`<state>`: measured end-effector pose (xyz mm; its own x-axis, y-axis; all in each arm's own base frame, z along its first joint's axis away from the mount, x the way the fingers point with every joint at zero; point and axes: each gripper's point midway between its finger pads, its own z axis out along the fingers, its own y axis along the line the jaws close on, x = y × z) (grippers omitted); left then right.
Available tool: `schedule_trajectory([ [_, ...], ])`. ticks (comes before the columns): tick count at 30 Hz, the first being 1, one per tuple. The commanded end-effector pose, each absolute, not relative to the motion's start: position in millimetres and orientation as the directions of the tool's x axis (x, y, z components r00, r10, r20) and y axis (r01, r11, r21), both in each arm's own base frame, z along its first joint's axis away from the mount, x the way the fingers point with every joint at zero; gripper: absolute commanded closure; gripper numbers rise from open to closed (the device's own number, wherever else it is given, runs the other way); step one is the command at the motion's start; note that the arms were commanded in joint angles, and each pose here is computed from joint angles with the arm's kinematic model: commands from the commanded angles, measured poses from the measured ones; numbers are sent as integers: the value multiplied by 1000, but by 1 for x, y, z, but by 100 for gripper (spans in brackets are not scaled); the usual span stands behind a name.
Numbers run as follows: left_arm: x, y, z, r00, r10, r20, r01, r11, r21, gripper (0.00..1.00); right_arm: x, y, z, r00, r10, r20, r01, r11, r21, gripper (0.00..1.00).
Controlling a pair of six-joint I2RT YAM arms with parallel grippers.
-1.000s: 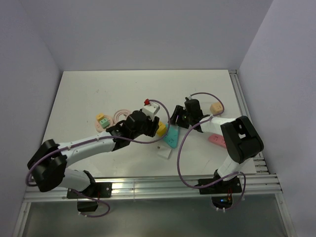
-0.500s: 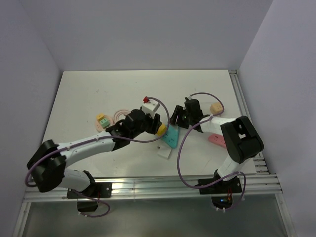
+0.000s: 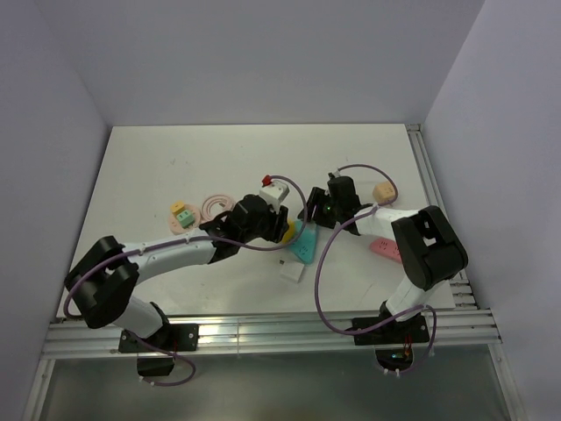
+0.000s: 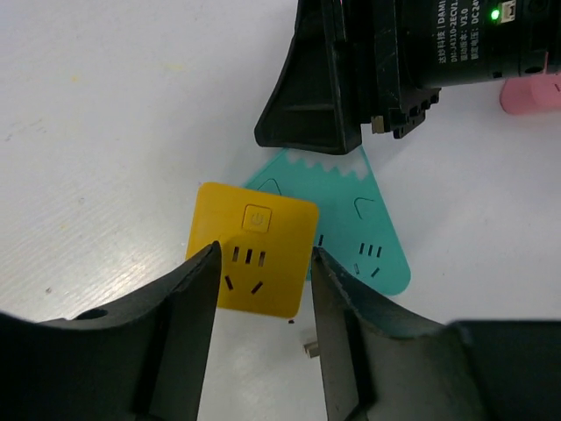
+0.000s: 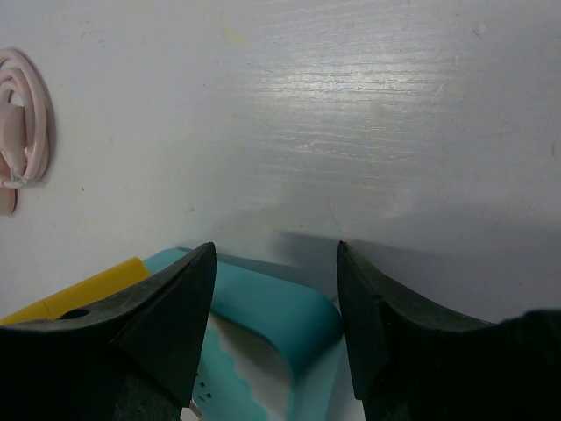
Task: Insert the plug
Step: Press the plug into the socket.
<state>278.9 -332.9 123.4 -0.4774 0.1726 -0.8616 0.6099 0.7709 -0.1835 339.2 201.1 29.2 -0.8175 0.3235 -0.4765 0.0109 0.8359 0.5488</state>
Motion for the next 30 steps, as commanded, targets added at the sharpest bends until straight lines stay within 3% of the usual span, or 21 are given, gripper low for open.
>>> schedule_trajectory([
  [1,279,-328,179,-418,94,-903,608,768,-202,48,338,203,29,-817,310,-486,-6,838,545,36],
  [5,271,-312,210,-382,18,-924,596,769,-232,40,338,201,32,-812,316,-491,0,841,541,34],
  [10,253,-297,223,-380,-54,-923,596,749,-290,20,339,195,41,-793,334,-510,10,844,536,27],
  [11,249,-292,219,-384,-64,-921,592,748,-298,17,340,193,43,-787,343,-512,19,844,536,21],
  [14,249,-276,211,-392,-128,-911,522,784,-335,1,340,186,54,-767,381,-517,58,843,535,15],
  [20,244,-253,205,-403,-280,-871,423,787,-449,1,328,177,74,-722,470,-508,119,807,578,9],
  [22,237,-257,203,-437,-297,-849,431,759,-488,1,323,160,68,-679,548,-489,241,795,557,9],
  [27,229,-260,183,-535,-303,-789,372,754,-542,0,307,161,67,-619,669,-412,300,686,662,13],
  [30,225,-256,179,-542,-317,-778,362,748,-557,0,306,165,60,-608,683,-405,339,685,645,13],
])
